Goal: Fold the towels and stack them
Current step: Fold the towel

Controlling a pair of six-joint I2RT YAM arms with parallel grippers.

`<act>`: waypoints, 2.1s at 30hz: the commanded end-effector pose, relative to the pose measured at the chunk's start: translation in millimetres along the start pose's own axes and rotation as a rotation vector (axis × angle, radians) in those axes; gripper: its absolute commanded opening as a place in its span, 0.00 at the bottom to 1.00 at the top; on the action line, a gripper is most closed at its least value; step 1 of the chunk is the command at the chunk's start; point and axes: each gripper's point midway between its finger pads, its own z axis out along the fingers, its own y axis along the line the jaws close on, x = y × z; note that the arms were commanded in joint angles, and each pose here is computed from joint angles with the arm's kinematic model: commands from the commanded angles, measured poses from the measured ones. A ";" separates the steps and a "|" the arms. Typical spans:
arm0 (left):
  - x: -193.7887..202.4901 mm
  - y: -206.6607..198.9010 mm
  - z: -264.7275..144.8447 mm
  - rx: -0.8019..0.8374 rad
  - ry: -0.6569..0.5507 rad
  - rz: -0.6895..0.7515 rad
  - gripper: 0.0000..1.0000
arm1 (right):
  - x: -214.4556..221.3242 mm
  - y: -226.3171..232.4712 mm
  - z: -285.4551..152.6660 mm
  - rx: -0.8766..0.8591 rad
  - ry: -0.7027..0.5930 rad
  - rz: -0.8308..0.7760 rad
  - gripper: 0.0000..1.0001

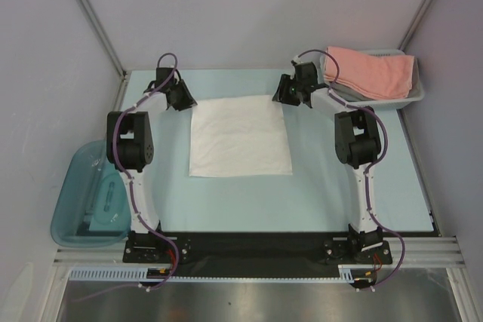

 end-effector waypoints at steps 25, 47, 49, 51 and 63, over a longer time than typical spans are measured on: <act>-80.1 -13.0 21.0 0.173 -0.096 -0.102 0.00 | -90.2 -14.5 20.8 -0.122 -0.149 0.167 0.11; -79.1 7.6 35.7 0.108 -0.100 -0.114 0.43 | -83.2 3.2 37.2 -0.185 -0.243 0.115 0.54; -78.7 9.1 33.6 0.099 -0.101 -0.102 0.45 | -80.1 4.2 39.0 -0.180 -0.239 0.087 0.53; -79.2 12.3 30.7 0.081 -0.111 -0.088 0.47 | -75.9 3.7 40.7 -0.164 -0.232 0.077 0.53; -95.0 -2.3 28.4 0.159 -0.148 -0.070 0.49 | -95.8 12.0 20.7 -0.174 -0.301 0.106 0.52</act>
